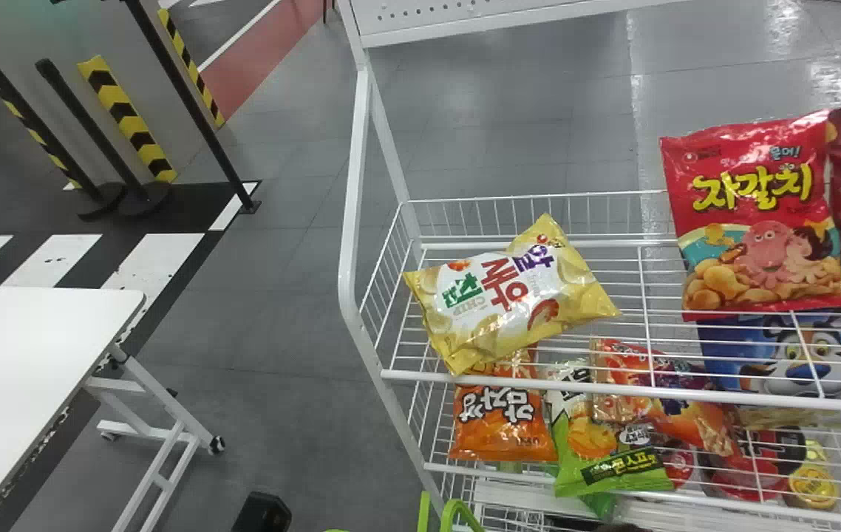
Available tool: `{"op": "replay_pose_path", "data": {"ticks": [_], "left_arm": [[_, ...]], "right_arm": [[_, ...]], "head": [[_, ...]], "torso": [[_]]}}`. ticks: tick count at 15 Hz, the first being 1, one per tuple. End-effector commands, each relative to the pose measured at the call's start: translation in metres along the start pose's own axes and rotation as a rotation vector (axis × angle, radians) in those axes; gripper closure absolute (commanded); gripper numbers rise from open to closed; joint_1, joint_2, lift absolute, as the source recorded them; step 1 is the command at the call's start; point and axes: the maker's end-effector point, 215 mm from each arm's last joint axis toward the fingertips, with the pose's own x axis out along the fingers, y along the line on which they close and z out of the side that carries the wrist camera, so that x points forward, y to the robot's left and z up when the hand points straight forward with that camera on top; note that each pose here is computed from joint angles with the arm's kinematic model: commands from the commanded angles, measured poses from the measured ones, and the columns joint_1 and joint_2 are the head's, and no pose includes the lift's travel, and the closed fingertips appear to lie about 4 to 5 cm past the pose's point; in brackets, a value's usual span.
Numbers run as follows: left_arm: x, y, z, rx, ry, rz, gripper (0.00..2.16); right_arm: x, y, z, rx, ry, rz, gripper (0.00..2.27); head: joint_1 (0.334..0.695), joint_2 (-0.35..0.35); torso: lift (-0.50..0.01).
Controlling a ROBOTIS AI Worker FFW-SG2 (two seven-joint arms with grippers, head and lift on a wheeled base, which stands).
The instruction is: Hold basket handle with left hand then pick spicy shrimp crackers with right hand and place into basket
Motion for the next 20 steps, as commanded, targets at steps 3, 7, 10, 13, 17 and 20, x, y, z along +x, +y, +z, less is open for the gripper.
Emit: {"op": "replay_pose_path", "data": {"ticks": [3, 7, 10, 13, 17, 20], "left_arm": [[0.0, -0.002, 0.0, -0.002, 0.001, -0.01, 2.13], [0.001, -0.001, -0.001, -0.007, 0.0, -0.012, 2.13], [0.002, 0.0, -0.003, -0.011, 0.001, -0.015, 2.13], [0.001, 0.001, -0.005, -0.017, 0.002, -0.013, 2.13], [0.0, 0.001, -0.006, -0.018, 0.003, -0.008, 2.13], [0.0, 0.001, -0.006, -0.016, 0.004, -0.008, 2.13]], "right_arm": [[-0.024, -0.072, 0.007, 0.092, -0.154, -0.177, 0.06], [-0.056, -0.131, 0.041, 0.165, -0.443, -0.313, 0.07], [-0.075, -0.161, 0.06, 0.173, -0.636, -0.377, 0.08], [-0.085, -0.182, 0.063, 0.172, -0.795, -0.435, 0.08], [-0.097, -0.207, 0.035, 0.202, -0.867, -0.506, 0.08], [-0.104, -0.213, 0.02, 0.204, -0.913, -0.534, 0.08]], "head": [[0.695, 0.35], [0.695, 0.35], [0.695, 0.346], [0.695, 0.269], [0.695, 0.219], [0.695, 0.155]], "torso": [[-0.007], [-0.007], [-0.007], [-0.007], [-0.007], [-0.007]]}}
